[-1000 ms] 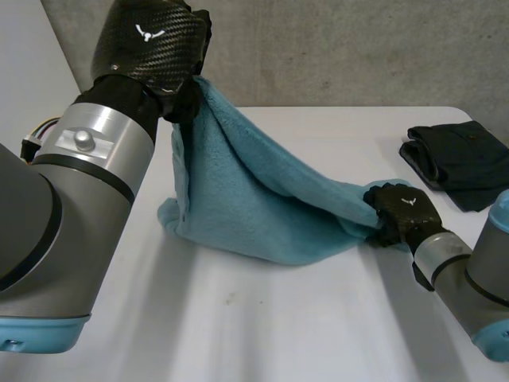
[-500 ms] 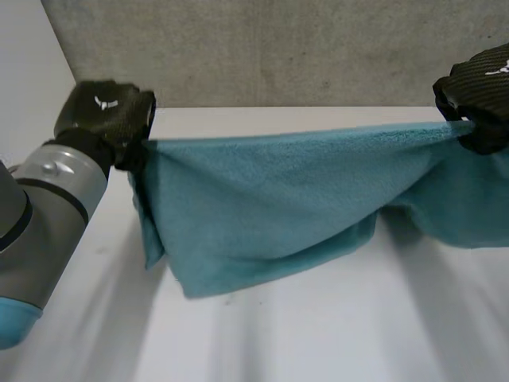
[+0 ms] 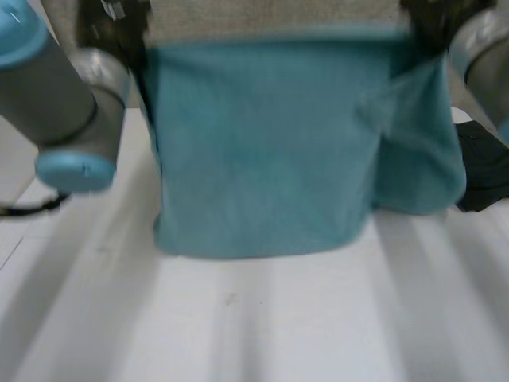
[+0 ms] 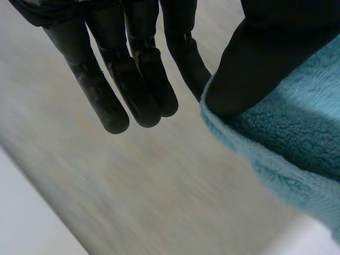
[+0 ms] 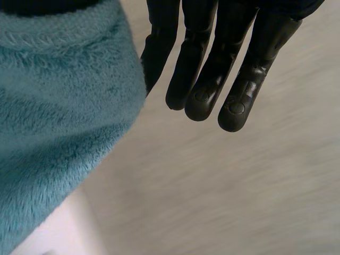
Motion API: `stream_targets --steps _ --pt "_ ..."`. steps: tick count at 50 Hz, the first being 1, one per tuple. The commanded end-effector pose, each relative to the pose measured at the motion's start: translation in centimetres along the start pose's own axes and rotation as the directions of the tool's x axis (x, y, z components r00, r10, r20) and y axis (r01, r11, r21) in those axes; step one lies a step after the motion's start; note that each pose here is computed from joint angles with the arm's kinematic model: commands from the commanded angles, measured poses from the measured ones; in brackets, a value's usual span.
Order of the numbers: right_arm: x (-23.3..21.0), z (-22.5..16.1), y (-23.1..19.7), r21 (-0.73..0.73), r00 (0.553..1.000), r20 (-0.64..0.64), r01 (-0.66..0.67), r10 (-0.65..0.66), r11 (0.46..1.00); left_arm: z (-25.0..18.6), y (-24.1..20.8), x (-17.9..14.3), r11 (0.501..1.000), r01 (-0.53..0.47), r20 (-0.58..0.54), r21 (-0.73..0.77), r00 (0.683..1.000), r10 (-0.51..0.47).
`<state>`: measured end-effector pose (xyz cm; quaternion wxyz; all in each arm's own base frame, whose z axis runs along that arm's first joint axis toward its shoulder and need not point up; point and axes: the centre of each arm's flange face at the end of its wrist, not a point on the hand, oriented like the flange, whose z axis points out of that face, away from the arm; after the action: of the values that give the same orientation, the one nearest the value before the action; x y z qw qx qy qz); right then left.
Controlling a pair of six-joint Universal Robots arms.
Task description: Fold the laundry.
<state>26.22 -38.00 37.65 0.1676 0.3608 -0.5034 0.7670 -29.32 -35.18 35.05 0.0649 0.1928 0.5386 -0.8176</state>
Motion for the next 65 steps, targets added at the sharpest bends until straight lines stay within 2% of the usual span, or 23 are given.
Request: stream_targets --steps 1,3,7,11,16,19,22,23,26,30,33,36,39,40,43,46,47,50,51,55,59,65 --pt "6.3 1.9 -6.0 0.353 0.922 -0.387 0.122 0.026 0.928 3.0 -7.5 -5.2 0.929 0.001 0.223 0.371 0.971 -0.089" --pt "6.2 1.6 -5.9 0.35 0.925 -0.38 0.121 0.023 0.929 2.6 -8.2 -5.7 0.921 -0.001 0.231 0.388 0.968 -0.097" --pt "4.2 0.6 -4.5 0.303 0.959 -0.283 0.076 0.013 0.95 1.1 -7.6 -5.9 0.94 0.003 0.213 0.34 0.974 -0.08" --pt "0.4 -1.2 -1.6 0.19 0.995 -0.103 0.016 0.004 0.982 -0.6 -4.4 -4.8 0.973 -0.002 0.165 0.232 0.986 -0.038" --pt "-4.0 -3.7 2.1 0.011 0.995 0.092 -0.032 0.031 0.999 -4.1 2.6 -1.7 1.0 -0.024 0.013 0.001 1.0 0.024" --pt "-7.1 -6.0 4.4 -0.103 0.97 0.231 -0.048 0.07 0.994 -6.7 6.1 -0.1 0.99 -0.048 -0.079 -0.133 0.996 0.038" --pt "-9.1 -7.5 6.0 -0.168 0.943 0.315 -0.053 0.104 0.984 -8.4 8.1 0.7 0.975 -0.063 -0.124 -0.211 0.992 0.038" --pt "-10.6 -8.5 6.9 -0.201 0.92 0.37 -0.059 0.131 0.978 -9.4 9.2 1.0 0.964 -0.073 -0.146 -0.257 0.989 0.036" --pt "-13.1 -9.9 8.8 -0.26 0.875 0.448 -0.067 0.181 0.963 -10.7 10.9 1.7 0.944 -0.092 -0.182 -0.318 0.983 0.034" --pt "-14.4 -11.0 10.2 -0.32 0.847 0.477 -0.079 0.233 0.944 -12.2 12.8 2.4 0.914 -0.12 -0.219 -0.387 0.975 0.035" --pt "-14.8 -11.5 10.6 -0.354 0.834 0.473 -0.114 0.283 0.928 -13.0 13.5 2.3 0.898 -0.13 -0.23 -0.421 0.973 0.033" --pt "-14.5 -11.7 11.4 -0.42 0.822 0.419 -0.202 0.387 0.885 -13.7 13.8 2.2 0.886 -0.136 -0.238 -0.444 0.971 0.03" --pt "-13.2 -11.7 13.6 -0.503 0.805 0.293 -0.329 0.516 0.799 -14.1 13.7 2.0 0.884 -0.135 -0.238 -0.447 0.971 0.028" --pt "-12.8 -11.9 14.5 -0.534 0.786 0.229 -0.392 0.574 0.749 -14.1 13.5 1.9 0.885 -0.127 -0.232 -0.448 0.973 0.022" --pt "-12.3 -12.3 15.7 -0.564 0.741 0.128 -0.492 0.659 0.663 -14.2 13.6 1.6 0.884 -0.123 -0.223 -0.451 0.975 0.022" --pt "-12.1 -12.7 16.6 -0.581 0.708 0.068 -0.545 0.703 0.604 -14.2 13.8 1.5 0.88 -0.122 -0.22 -0.458 0.975 0.021" --pt "-11.8 -13.1 17.3 -0.596 0.685 0.022 -0.576 0.729 0.56 -14.2 13.7 1.5 0.881 -0.124 -0.222 -0.457 0.975 0.022" --pt "-11.5 -13.7 18.4 -0.615 0.65 -0.038 -0.614 0.759 0.495 -14.3 13.8 1.5 0.88 -0.123 -0.222 -0.459 0.975 0.02" --pt "-11.6 -14.1 18.8 -0.624 0.626 -0.06 -0.631 0.777 0.461 -14.3 13.8 1.5 0.879 -0.123 -0.223 -0.46 0.975 0.02" --pt "-12.0 -14.8 19.0 -0.636 0.571 -0.086 -0.662 0.816 0.397 -14.2 13.8 1.4 0.88 -0.122 -0.219 -0.459 0.975 0.021" --pt "-12.0 -15.0 18.7 -0.634 0.538 -0.108 -0.685 0.836 0.359 -13.8 13.8 1.1 0.882 -0.119 -0.204 -0.455 0.979 0.027" --pt "-11.2 -14.7 17.8 -0.608 0.55 -0.078 -0.687 0.831 0.398 -13.9 14.4 0.7 0.873 -0.121 -0.203 -0.472 0.979 0.026"
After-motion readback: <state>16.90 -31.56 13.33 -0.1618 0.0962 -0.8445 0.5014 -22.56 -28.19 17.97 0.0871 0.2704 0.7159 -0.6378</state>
